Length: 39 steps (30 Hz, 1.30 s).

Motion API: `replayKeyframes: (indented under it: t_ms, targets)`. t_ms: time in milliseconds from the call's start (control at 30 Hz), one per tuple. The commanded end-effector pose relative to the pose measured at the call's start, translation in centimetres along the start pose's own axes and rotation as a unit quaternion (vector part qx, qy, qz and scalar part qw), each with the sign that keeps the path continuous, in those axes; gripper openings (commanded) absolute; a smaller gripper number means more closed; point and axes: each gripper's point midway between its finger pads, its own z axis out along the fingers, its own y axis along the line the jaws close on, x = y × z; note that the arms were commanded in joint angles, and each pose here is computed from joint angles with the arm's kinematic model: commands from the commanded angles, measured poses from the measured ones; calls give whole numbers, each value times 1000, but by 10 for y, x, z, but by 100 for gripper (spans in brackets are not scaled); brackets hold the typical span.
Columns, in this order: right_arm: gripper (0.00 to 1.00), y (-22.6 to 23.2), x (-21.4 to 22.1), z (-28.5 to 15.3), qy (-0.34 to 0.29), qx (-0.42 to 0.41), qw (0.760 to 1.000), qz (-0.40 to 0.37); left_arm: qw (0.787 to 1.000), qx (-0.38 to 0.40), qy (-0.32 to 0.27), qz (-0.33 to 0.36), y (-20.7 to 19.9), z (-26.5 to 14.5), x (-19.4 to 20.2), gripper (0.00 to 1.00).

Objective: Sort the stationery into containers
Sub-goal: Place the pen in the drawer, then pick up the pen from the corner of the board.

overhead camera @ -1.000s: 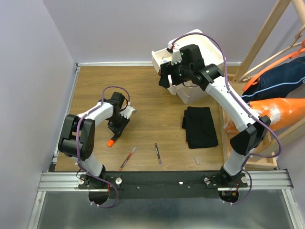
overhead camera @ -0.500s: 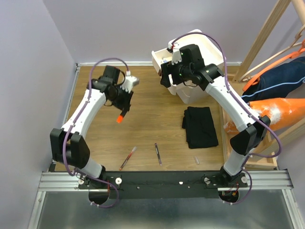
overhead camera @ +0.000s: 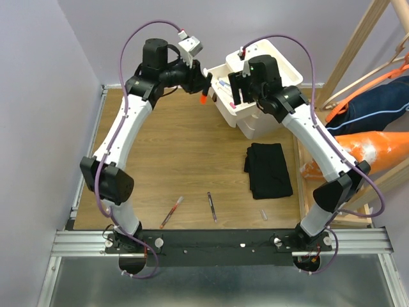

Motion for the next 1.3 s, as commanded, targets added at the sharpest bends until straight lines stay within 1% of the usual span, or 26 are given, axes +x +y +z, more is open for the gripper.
replayKeyframes:
  t_ms: [0,33,200,267,300,333,367,433,467,600,633,700,733,800,833,900,933,967,1000,1033,1067,1100,1133,1200,1233,1267]
  targets:
    - [82,-63,-29,-26,-51,133,990,-6,990,63,-126,-20,3,43,-60,6]
    - [83,-67,-29,-30,-53,137,989,-5,989,69,-129,-31,6,57,-60,6]
    - [83,-86,-16,-37,-41,153,987,0,984,65,-165,5,20,89,-75,6]
    - [83,-93,-10,-37,-34,157,987,2,985,59,-164,11,28,104,-70,10]
    - [83,-98,-7,-36,-30,159,987,6,986,45,-163,8,34,108,-68,14]
    - [83,-98,-4,-35,-26,156,987,6,987,38,-155,0,41,117,-58,30]
    - [83,-100,-3,-34,-24,156,987,8,989,32,-147,-7,44,121,-51,38]
    - [83,-99,-2,-33,-22,147,989,11,990,21,-138,-6,51,126,-43,46]
    - [83,-98,-4,-34,-24,144,989,12,991,15,-132,-7,53,126,-40,48]
    - [83,-88,-3,-29,-21,115,993,15,991,-18,-128,16,57,114,-48,58]
    - [83,-85,-2,-26,-19,108,994,16,991,-23,-131,32,55,107,-55,64]
    - [83,-78,-2,-23,-15,91,996,18,991,-37,-125,35,56,99,-57,65]
    - [83,-75,-1,-20,-13,83,996,17,990,-45,-129,41,53,85,-67,65]
    - [83,-68,-1,-19,-11,61,998,17,992,-64,-103,34,50,66,-63,66]
    - [82,-67,0,-19,-11,57,998,17,992,-79,-97,36,40,43,-65,66]
    - [82,-65,0,-20,-12,52,998,17,993,-112,-37,19,35,19,-32,67]
    - [82,-64,4,-19,-8,51,999,15,993,-120,-7,3,22,-3,-8,65]
    - [82,-64,4,-19,-8,52,999,12,991,-124,43,-27,12,-16,24,64]
    - [82,-64,4,-19,-9,52,999,11,988,-128,75,-41,4,-27,47,62]
    - [82,-65,4,-19,-9,51,999,11,983,-127,116,-62,-11,-44,82,60]
    - [82,-64,5,-18,-8,50,999,10,973,-122,173,-89,-23,-58,118,59]
    - [82,-63,4,-18,-9,46,999,8,967,-117,207,-91,-31,-68,140,59]
    - [82,-61,5,-18,-9,41,999,7,955,-112,251,-107,-41,-80,173,58]
    - [82,-58,7,-15,-4,34,999,5,938,-93,313,-114,-57,-97,213,59]
    - [82,-57,9,-14,-1,32,999,5,938,-88,319,-106,-63,-105,221,60]
    - [82,-56,10,-13,1,29,1000,4,927,-91,348,-109,-66,-111,248,61]
